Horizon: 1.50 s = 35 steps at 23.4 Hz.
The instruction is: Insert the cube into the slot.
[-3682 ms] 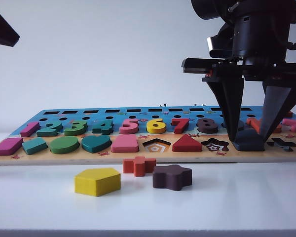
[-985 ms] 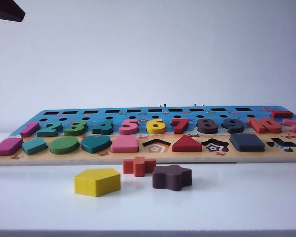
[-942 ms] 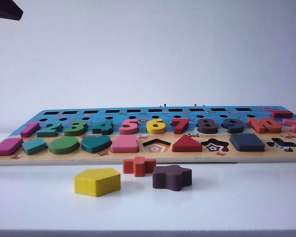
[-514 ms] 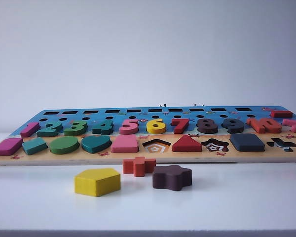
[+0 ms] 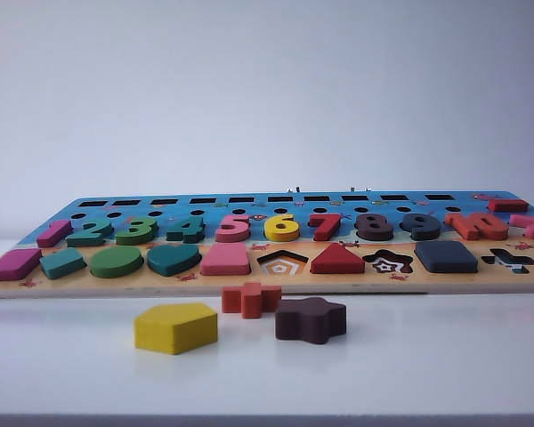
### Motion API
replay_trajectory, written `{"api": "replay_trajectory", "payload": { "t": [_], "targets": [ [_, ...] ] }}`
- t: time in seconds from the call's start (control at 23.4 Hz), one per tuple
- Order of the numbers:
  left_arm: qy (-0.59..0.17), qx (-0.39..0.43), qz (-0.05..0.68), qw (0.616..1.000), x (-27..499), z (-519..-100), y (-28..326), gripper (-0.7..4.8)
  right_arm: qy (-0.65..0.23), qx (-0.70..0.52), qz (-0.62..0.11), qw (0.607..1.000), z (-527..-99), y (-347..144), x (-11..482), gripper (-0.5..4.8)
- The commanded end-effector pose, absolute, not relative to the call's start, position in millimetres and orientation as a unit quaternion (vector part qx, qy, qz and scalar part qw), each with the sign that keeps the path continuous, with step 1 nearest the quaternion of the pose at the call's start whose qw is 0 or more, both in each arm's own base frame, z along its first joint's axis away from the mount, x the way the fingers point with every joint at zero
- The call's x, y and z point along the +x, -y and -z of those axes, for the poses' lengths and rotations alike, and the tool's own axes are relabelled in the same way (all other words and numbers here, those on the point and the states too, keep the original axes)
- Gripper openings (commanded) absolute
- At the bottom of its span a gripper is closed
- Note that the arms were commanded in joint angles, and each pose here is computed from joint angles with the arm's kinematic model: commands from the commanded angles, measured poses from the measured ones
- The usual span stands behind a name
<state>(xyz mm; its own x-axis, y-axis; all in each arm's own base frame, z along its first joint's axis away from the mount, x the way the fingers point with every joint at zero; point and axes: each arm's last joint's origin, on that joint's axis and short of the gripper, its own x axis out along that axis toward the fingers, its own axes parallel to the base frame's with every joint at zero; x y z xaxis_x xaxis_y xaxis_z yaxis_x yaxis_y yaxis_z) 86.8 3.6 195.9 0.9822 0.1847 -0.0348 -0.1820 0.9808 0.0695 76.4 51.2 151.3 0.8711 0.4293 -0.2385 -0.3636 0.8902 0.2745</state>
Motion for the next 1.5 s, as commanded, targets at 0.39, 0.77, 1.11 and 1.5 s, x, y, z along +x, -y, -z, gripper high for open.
{"api": "replay_trajectory", "payload": {
  "t": [0.39, 0.77, 1.11, 1.5],
  "targets": [
    [-0.085, 0.021, -0.053, 0.995, 96.0, -148.5, -1.4, 0.07, -0.152, 0.132, -0.151, 0.968, -148.4, -37.0, 84.4, -0.03],
    [-0.093, 0.015, 0.001, 0.996, 95.8, -147.0, 1.8, 0.07, -0.145, 0.17, -0.085, 0.971, -148.4, -11.3, 91.3, -0.03],
    [-0.092, 0.016, 0.0, 0.996, 95.8, -147.0, 1.7, 0.07, -0.132, 0.117, -0.026, 0.984, -148.4, -0.8, 92.1, -0.06],
    [-0.092, 0.016, 0.0, 0.996, 95.8, -147.0, 1.7, 0.07, -0.121, 0.04, 0.0, 0.992, -147.2, 2.7, 93.2, -0.06]
  ]
}}
